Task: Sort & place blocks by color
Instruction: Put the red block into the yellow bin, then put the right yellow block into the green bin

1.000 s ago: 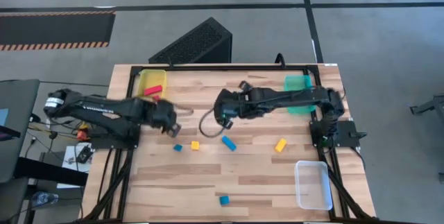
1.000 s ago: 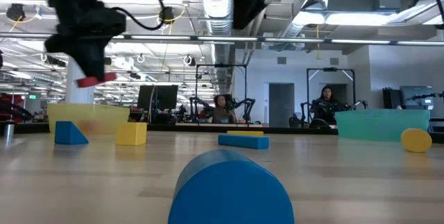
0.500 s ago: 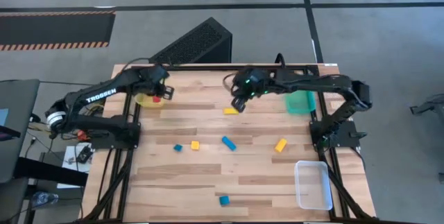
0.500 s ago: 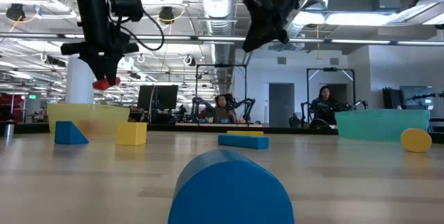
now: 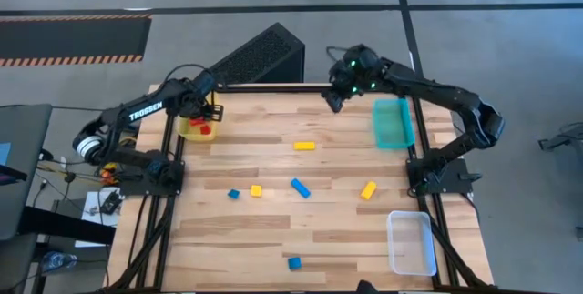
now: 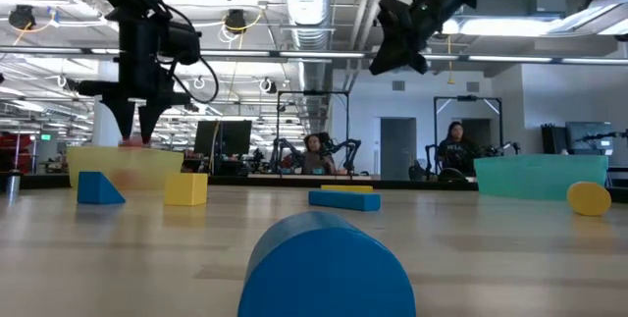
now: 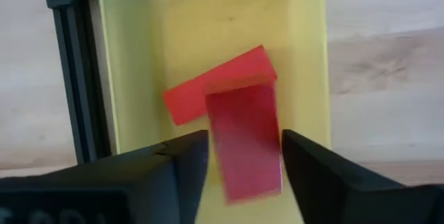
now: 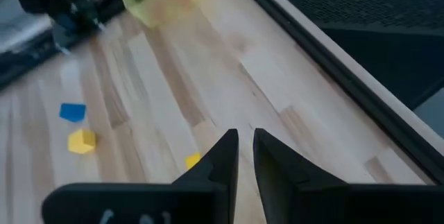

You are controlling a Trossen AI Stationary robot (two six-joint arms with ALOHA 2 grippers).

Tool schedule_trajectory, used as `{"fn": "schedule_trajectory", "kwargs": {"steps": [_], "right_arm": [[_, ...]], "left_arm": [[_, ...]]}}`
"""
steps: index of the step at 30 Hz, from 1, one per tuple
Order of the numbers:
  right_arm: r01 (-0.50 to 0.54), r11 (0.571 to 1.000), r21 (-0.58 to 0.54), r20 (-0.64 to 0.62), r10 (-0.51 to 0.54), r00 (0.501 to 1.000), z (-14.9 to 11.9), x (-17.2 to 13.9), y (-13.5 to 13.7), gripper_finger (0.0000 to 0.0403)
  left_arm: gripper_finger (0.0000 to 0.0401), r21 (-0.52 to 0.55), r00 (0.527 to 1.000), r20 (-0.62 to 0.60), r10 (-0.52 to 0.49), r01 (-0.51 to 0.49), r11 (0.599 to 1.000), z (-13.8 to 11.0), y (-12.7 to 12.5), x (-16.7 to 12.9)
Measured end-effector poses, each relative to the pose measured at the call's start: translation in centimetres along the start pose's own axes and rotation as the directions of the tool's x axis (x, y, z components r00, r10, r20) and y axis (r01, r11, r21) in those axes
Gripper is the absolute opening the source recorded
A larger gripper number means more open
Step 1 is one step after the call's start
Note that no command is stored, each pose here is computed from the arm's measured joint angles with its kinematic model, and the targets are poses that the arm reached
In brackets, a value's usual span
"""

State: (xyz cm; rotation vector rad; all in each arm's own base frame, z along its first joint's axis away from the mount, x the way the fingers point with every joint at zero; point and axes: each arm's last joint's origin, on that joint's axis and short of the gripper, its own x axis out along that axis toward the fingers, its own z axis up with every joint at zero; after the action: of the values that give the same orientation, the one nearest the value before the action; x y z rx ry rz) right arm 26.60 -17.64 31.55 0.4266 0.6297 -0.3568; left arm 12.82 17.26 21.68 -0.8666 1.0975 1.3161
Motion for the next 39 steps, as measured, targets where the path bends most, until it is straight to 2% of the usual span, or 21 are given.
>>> {"fn": "schedule_trajectory", "kwargs": {"steps": [5, 9, 14, 17, 22, 24, 27, 29, 31, 33, 35, 37, 39], "right_arm": [[-0.023, 1.0, 0.009, -0.015, 0.023, 1.0, -0.1, -0.4, -1.3, 0.009], [-0.017, 0.999, -0.029, -0.069, 0.015, 0.998, -0.6, -0.5, -1.6, 0.0109], [-0.016, 1.0, -0.013, -0.23, 0.013, 0.973, -2.5, 0.1, -1.8, 0.013], [-0.027, 0.999, 0.02, -0.279, 0.032, 0.96, -4.4, 1.3, -1.6, 0.0137], [0.0, 0.99, 0.144, -0.409, 0.06, 0.911, -8.3, 2.8, -0.4, 0.0141], [0.042, 0.98, 0.193, -0.488, 0.059, 0.871, -9.8, 3.0, 0.6, 0.0141], [0.12, 0.974, 0.19, -0.536, 0.001, 0.844, -10.6, 2.4, 3.0, 0.0139], [0.17, 0.974, 0.147, -0.549, -0.063, 0.834, -11.1, 1.6, 4.7, 0.0138], [0.143, 0.988, 0.059, -0.551, -0.087, 0.83, -11.7, 0.8, 6.5, 0.0137], [0.065, 0.996, -0.064, -0.576, -0.09, 0.812, -12.5, -0.2, 8.2, 0.0137], [-0.026, 0.985, -0.173, -0.613, -0.088, 0.785, -13.4, -0.9, 9.6, 0.0137], [-0.107, 0.959, -0.262, -0.646, -0.092, 0.758, -14.3, -1.2, 10.7, 0.0137], [-0.197, 0.915, -0.353, -0.685, -0.109, 0.72, -15.3, -1.3, 11.8, 0.0139]], "left_arm": [[0.0236, 0.005, 1.0, -0.009, 0.003, -0.003, 1.0, 0.1, -0.2, 0.3], [0.026, 0.01, 0.999, 0.016, -0.051, 0.051, 0.999, 0.3, -0.3, 0.0], [0.0262, 0.036, 0.964, 0.064, -0.258, 0.256, 0.966, 0.4, -0.8, -1.5], [0.0256, 0.077, 0.931, 0.122, -0.343, 0.336, 0.939, 0.4, -1.0, -2.7], [0.0244, 0.185, 0.871, 0.189, -0.453, 0.421, 0.888, -0.1, -1.3, -4.5], [0.0239, 0.235, 0.852, 0.205, -0.482, 0.435, 0.869, -0.4, -1.6, -5.2], [0.0233, 0.298, 0.832, 0.212, -0.513, 0.445, 0.844, -1.0, -2.0, -5.9], [0.0229, 0.34, 0.823, 0.206, -0.53, 0.448, 0.827, -1.4, -2.5, -6.1], [0.0226, 0.394, 0.814, 0.197, -0.546, 0.444, 0.805, -1.8, -3.0, -6.2], [0.0223, 0.454, 0.812, 0.178, -0.556, 0.434, 0.778, -2.3, -3.4, -6.2], [0.022, 0.509, 0.802, 0.165, -0.573, 0.428, 0.746, -2.9, -4.0, -6.1], [0.0217, 0.558, 0.794, 0.151, -0.589, 0.423, 0.714, -3.4, -4.5, -6.0], [0.0215, 0.599, 0.784, 0.141, -0.604, 0.418, 0.683, -3.9, -5.0, -6.2]]}}
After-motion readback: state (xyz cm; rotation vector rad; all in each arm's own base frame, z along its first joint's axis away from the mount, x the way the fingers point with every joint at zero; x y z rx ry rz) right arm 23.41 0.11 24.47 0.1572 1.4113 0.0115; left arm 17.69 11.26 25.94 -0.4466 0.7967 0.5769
